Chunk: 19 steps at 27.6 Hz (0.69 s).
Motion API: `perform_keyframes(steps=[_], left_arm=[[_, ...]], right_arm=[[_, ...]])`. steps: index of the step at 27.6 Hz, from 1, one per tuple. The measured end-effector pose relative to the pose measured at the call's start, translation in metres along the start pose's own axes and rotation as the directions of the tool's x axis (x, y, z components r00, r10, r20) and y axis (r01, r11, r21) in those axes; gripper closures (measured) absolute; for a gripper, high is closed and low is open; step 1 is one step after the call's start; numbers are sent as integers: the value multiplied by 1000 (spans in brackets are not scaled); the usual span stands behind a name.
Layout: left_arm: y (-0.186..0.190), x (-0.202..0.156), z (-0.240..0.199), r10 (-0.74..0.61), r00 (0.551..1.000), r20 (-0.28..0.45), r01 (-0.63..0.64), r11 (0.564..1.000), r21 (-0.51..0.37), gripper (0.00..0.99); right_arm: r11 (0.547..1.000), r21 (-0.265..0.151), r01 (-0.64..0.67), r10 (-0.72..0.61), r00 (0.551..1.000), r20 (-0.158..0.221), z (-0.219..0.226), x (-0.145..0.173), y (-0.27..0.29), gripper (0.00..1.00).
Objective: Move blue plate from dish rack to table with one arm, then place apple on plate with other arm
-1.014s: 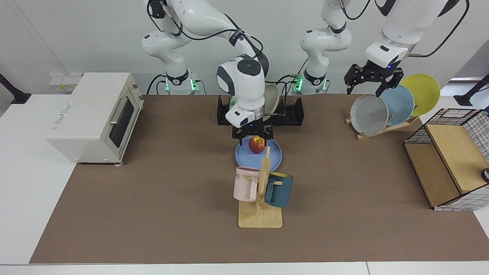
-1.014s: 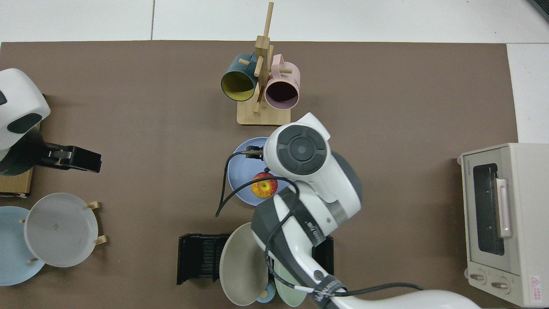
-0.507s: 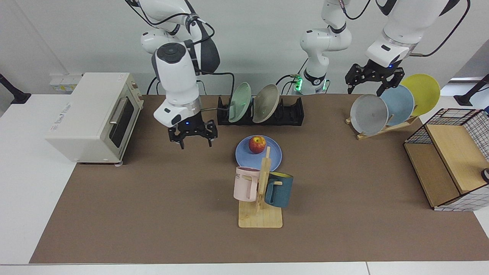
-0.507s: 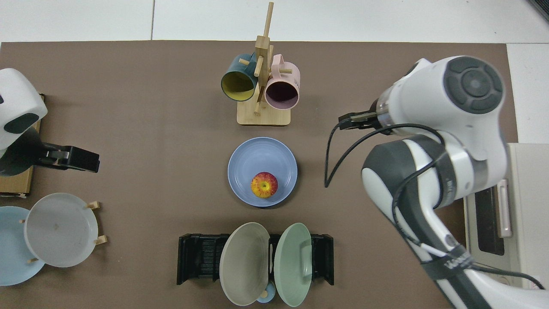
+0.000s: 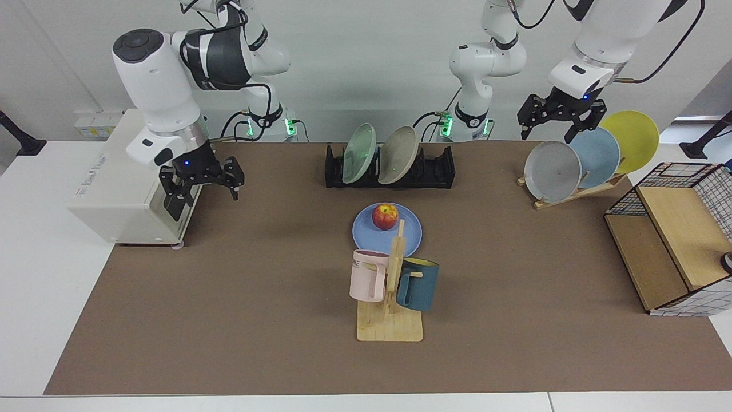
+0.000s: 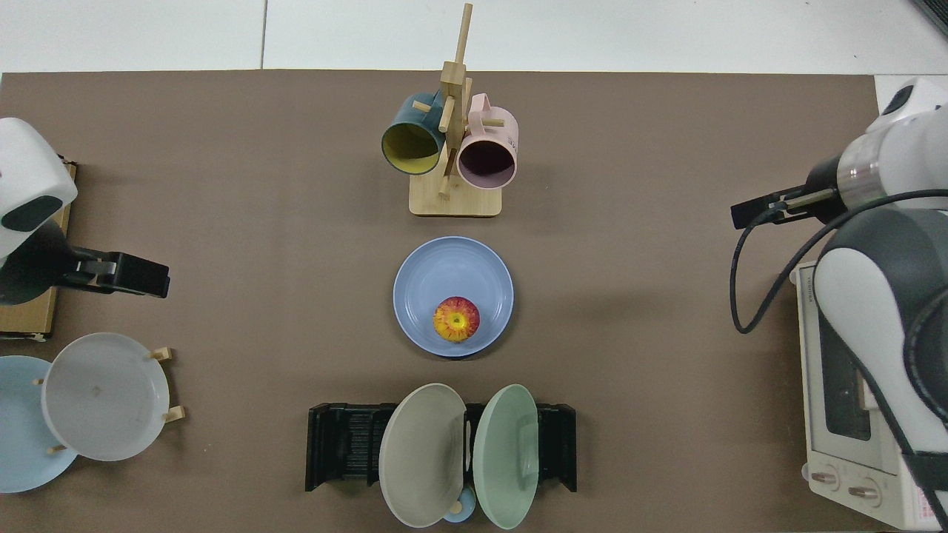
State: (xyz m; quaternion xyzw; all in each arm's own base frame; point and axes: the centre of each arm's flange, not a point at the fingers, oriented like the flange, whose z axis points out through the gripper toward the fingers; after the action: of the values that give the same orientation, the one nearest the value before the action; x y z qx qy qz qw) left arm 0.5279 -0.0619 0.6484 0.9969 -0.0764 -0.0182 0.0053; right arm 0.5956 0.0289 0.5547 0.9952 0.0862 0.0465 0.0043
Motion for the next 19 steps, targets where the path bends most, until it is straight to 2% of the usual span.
perform_keyframes(steps=[7,19], left_arm=[[0,-1,-2,-1,1000,-4,1,1000,0,0],[-1,-3,-5,-2,1000,-9,2,1000,1,0]], right_arm=[[1000,3,-5,5,1000,3,-25,-16,-3,0],[1000,8,0,-1,1000,27,-15,-24,-7,0]])
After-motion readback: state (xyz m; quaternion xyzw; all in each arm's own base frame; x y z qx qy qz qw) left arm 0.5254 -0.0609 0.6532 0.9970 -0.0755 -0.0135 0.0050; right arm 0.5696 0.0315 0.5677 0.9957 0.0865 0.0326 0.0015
